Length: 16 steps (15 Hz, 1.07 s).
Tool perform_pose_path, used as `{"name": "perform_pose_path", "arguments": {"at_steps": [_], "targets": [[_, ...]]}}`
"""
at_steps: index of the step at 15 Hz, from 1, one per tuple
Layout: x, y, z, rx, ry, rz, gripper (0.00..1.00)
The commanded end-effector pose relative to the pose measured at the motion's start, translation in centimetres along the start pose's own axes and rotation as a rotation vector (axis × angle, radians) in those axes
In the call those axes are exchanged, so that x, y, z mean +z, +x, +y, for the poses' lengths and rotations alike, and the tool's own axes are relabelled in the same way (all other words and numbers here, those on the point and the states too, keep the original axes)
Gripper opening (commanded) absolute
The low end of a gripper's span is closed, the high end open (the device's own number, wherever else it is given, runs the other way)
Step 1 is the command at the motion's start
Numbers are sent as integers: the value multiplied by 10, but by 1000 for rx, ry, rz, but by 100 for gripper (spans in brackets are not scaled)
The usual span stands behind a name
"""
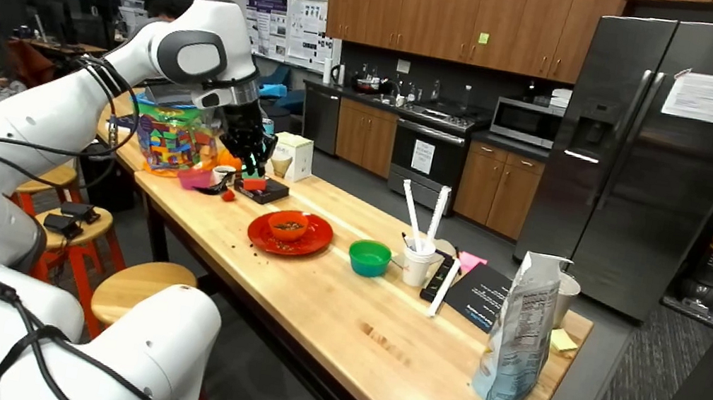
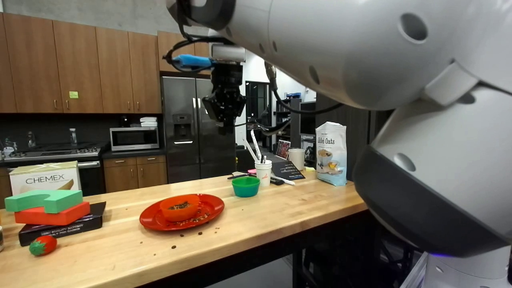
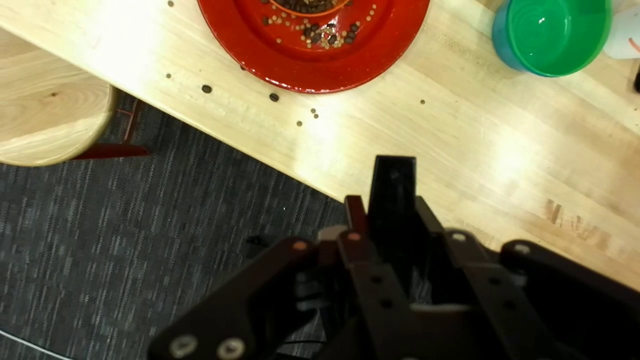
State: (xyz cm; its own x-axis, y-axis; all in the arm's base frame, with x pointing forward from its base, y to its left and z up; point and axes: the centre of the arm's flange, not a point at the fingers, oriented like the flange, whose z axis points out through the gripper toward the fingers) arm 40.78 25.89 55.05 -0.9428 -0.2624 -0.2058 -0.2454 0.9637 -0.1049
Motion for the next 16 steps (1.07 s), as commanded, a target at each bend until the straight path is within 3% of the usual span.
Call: {"name": "perform_pose_path", "arguments": {"at_steps": [1,3,4,10,16], "targets": [[0,0,0,0,-1,0,24],[0,0,0,-1,0,0,24],[0,0,0,-1,0,0,6],[-16,14,11,-255,-45,-109,6],[-41,37,30,-548,-117,-109,6]]}}
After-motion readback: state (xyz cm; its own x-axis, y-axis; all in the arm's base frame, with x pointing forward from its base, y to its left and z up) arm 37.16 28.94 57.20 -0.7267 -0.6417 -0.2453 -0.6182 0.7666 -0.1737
